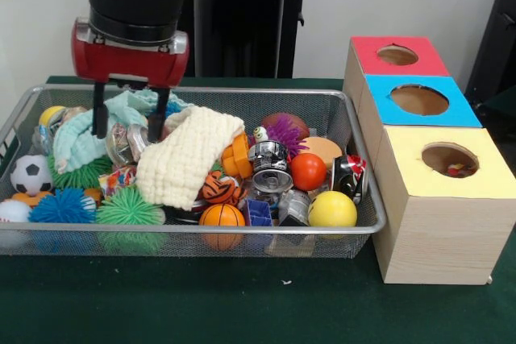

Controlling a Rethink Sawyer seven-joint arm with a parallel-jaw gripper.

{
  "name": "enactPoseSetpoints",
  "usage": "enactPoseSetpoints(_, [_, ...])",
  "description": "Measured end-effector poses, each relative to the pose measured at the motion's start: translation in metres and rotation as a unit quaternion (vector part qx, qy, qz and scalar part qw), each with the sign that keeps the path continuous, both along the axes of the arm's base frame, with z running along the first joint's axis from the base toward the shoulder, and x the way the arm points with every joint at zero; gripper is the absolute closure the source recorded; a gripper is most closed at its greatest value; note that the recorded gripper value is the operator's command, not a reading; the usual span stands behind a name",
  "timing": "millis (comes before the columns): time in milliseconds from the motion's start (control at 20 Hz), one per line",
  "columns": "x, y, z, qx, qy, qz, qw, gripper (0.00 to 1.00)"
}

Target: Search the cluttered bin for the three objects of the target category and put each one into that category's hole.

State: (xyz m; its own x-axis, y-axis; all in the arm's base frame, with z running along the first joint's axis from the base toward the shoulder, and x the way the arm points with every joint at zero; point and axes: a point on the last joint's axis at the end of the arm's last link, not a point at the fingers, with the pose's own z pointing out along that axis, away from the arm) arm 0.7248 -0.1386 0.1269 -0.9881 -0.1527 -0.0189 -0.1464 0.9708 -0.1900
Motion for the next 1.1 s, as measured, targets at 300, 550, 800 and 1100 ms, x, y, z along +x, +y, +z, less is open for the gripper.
enactPoseSetpoints(300, [-0.011,-0.032,-0.016,-0.012,0.002,-0.006,0.9999,0.0])
enactPoseSetpoints(550, [-0.023,-0.057,-0.035,-0.02,0.011,-0.01,0.9997,0.0])
enactPoseSetpoints(800, [-0.028,-0.061,-0.047,-0.016,0.015,-0.012,0.9997,0.0])
enactPoseSetpoints(1100, [-0.033,-0.055,-0.062,-0.008,0.021,-0.009,0.9997,0.0])
